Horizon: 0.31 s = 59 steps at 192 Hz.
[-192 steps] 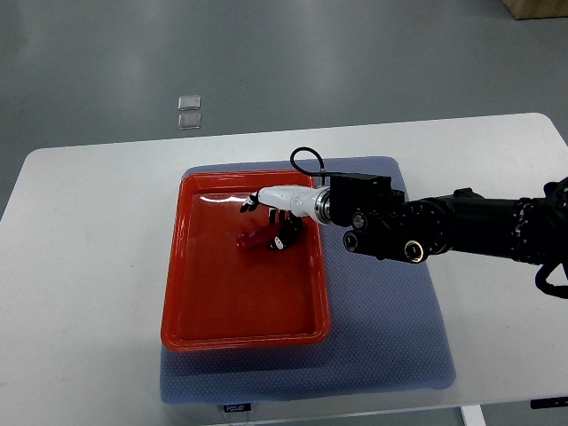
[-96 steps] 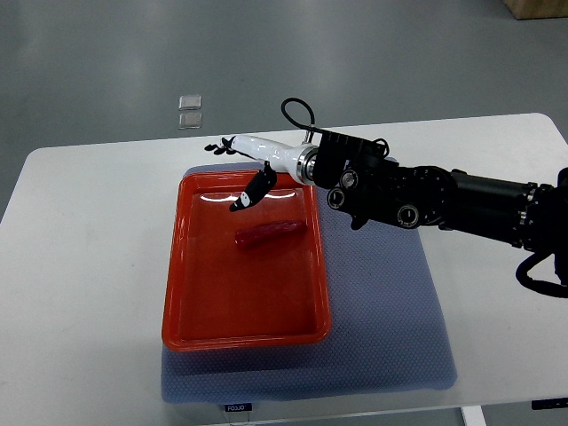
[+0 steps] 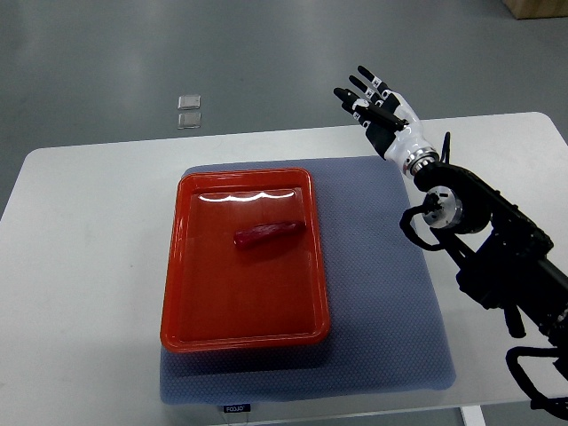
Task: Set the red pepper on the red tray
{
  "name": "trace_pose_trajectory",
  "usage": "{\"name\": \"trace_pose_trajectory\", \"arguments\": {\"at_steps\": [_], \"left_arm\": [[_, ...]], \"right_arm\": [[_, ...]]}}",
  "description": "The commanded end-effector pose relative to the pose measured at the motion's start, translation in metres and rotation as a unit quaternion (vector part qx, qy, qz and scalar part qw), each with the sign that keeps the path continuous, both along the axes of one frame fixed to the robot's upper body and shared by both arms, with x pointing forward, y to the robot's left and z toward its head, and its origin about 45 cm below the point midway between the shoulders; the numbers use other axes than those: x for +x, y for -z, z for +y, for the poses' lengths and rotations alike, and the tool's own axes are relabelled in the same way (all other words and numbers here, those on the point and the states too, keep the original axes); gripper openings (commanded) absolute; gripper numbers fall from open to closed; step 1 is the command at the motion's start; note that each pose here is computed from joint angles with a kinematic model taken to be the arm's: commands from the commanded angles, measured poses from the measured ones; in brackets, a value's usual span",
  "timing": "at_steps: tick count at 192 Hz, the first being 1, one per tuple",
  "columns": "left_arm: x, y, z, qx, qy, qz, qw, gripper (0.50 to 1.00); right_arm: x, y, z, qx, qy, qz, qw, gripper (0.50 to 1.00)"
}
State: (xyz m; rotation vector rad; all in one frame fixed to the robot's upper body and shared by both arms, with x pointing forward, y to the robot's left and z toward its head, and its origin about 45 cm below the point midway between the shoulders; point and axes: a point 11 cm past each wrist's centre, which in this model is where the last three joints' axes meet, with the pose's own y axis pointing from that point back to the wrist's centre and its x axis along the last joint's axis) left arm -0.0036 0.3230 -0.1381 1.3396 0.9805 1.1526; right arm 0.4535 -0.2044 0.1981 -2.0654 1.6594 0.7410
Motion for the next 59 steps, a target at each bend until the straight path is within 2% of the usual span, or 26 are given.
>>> {"name": "trace_pose_trajectory", "arguments": {"at_steps": [1,21,59], "left_arm": [[0.000,0.000,0.000,0.000,0.000,0.000,1.000,1.000],[0.000,0.000,0.000,0.000,0.000,0.000,1.000,1.000],[0.000,0.000,0.000,0.000,0.000,0.000,1.000,1.000]], "right_arm": [[-0.012,0.017,-0.009,0.074,0.008,0.007,0.997,0.911],[-0.022,0.030,-0.011,0.090,0.002,0.011,0.996,0.911],[-0.024,0.032,-0.010,0.092,-0.004,0.009,0.996,0.913]]}}
